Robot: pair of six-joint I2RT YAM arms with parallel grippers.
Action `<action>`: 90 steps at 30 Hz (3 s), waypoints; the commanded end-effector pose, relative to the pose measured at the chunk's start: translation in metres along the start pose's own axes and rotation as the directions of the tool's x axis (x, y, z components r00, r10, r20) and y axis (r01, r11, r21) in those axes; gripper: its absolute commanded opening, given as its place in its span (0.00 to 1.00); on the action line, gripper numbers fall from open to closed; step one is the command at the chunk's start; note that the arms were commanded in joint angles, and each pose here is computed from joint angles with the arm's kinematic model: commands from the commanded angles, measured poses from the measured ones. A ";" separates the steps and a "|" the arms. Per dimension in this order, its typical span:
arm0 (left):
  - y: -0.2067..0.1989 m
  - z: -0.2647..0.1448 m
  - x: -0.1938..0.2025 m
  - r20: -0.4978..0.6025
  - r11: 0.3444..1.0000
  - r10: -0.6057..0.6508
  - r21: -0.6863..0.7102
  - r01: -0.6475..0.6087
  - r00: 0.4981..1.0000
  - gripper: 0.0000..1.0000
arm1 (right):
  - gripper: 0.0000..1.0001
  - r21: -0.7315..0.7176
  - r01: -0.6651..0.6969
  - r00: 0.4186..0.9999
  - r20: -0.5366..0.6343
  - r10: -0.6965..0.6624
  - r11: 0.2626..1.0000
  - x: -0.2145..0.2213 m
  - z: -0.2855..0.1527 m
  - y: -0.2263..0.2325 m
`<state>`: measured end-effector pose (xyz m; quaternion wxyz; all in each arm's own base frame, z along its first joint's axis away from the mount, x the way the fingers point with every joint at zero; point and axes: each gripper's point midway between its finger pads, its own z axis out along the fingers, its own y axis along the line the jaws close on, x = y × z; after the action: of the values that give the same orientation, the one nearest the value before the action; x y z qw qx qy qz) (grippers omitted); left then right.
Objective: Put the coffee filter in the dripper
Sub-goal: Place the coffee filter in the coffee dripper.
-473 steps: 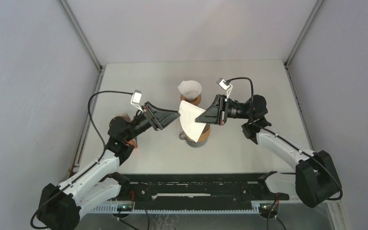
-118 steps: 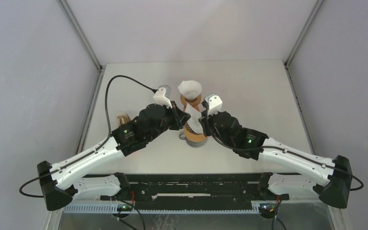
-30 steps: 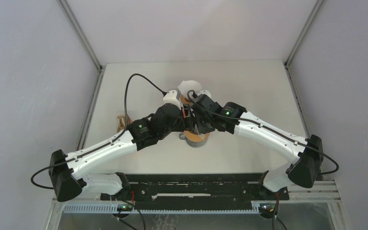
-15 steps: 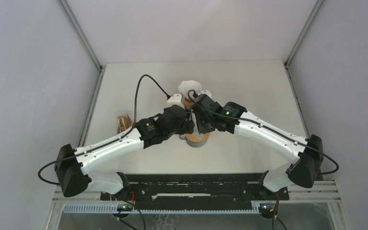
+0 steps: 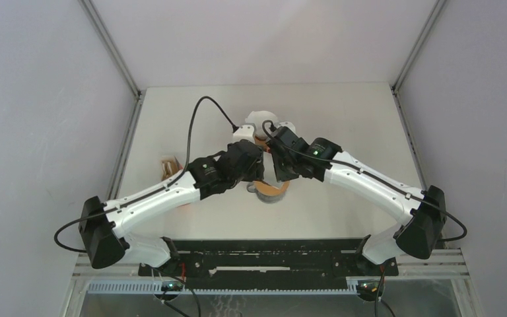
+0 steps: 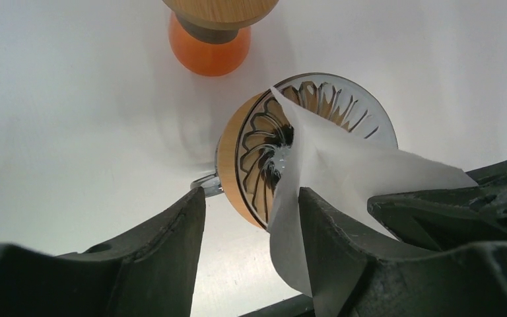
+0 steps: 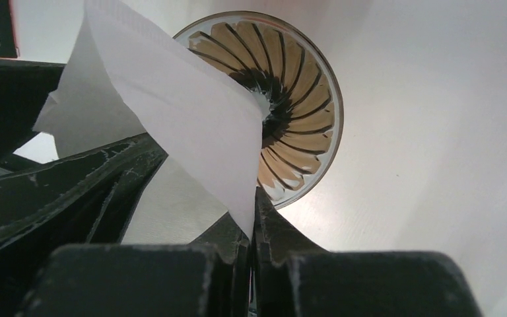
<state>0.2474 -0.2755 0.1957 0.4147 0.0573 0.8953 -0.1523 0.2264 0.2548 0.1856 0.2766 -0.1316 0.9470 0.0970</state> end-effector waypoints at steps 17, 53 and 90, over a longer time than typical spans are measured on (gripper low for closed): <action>-0.020 0.000 -0.023 -0.013 0.996 0.067 0.061 -0.067 0.998 0.59 | 0.48 -0.012 -0.043 0.995 0.088 0.044 0.999 -0.032 -0.010 -0.012; -0.005 0.015 -0.006 -0.085 0.996 0.087 0.037 -0.084 0.993 0.64 | 0.75 -0.006 -0.067 0.996 -0.055 0.066 0.998 -0.025 0.059 -0.043; 0.010 0.021 0.020 -0.133 0.998 0.068 0.028 -0.065 0.989 0.58 | 0.74 -0.113 -0.081 0.996 -0.031 0.078 0.990 -0.024 0.046 -0.040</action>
<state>0.2509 -0.2716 0.1576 0.3483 0.1096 0.9224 -0.1257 0.2752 0.2352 0.1471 0.2331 -0.1067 0.9561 0.1420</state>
